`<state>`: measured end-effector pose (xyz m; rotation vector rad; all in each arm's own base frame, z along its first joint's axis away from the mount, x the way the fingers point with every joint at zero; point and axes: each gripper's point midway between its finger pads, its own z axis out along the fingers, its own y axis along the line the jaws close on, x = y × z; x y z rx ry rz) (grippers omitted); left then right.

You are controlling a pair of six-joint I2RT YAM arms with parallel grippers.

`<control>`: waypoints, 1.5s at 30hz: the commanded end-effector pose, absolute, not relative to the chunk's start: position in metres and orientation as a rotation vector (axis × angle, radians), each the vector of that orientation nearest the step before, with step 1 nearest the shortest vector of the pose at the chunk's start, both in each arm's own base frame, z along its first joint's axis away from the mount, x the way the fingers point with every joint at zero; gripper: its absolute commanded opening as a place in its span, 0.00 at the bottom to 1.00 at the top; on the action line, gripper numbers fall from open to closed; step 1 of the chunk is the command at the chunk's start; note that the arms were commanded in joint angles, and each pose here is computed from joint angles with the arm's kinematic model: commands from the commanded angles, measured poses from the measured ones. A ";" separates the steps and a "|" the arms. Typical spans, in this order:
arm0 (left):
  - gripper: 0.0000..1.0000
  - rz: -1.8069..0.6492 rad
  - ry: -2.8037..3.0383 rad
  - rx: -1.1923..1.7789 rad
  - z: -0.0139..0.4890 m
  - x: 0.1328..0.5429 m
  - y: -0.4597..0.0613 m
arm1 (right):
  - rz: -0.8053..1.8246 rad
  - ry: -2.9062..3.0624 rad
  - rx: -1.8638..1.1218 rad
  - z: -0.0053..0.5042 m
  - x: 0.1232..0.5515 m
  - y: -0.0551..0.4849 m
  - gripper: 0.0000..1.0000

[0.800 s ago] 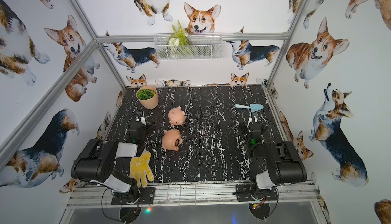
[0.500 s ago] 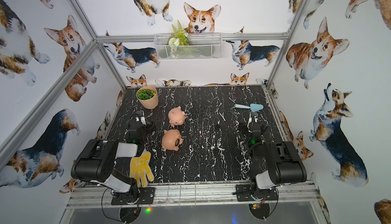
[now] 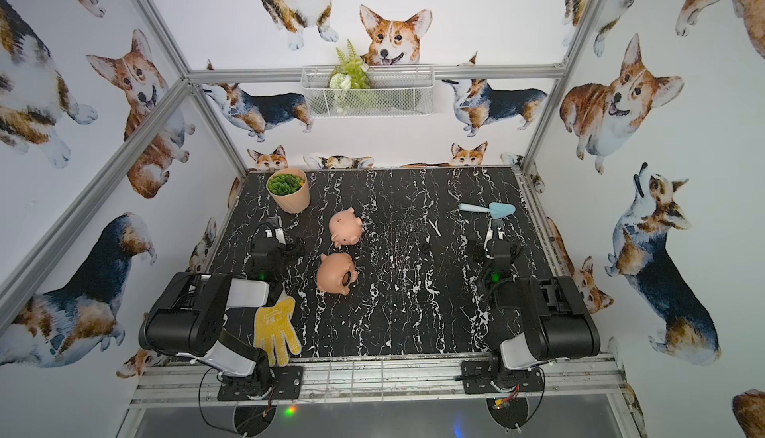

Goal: Close piggy banks
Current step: Pick up the knob at the center of the board.

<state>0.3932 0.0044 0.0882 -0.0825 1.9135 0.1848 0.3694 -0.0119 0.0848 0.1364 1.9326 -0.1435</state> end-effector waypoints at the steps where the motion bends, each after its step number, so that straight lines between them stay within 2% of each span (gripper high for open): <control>1: 1.00 0.190 1.899 -0.079 0.092 0.395 0.005 | -0.149 1.893 0.148 0.094 0.373 -0.014 1.00; 25: 1.00 0.203 1.842 -0.114 0.098 0.385 0.011 | -0.138 1.817 0.151 0.103 0.361 -0.014 1.00; 33: 1.00 0.192 1.857 -0.119 0.144 0.380 0.010 | -0.137 1.920 0.159 0.140 0.369 -0.013 1.00; 39: 1.00 -0.001 1.836 -0.326 0.217 0.369 0.005 | 0.135 2.000 0.434 0.199 0.360 0.000 1.00; 41: 1.00 -0.036 1.874 -0.424 0.236 0.363 0.008 | 0.267 2.073 0.458 0.211 0.355 0.017 1.00; 45: 1.00 -0.190 1.954 -0.411 0.271 0.360 -0.014 | 0.550 2.173 0.444 0.224 0.343 0.056 1.00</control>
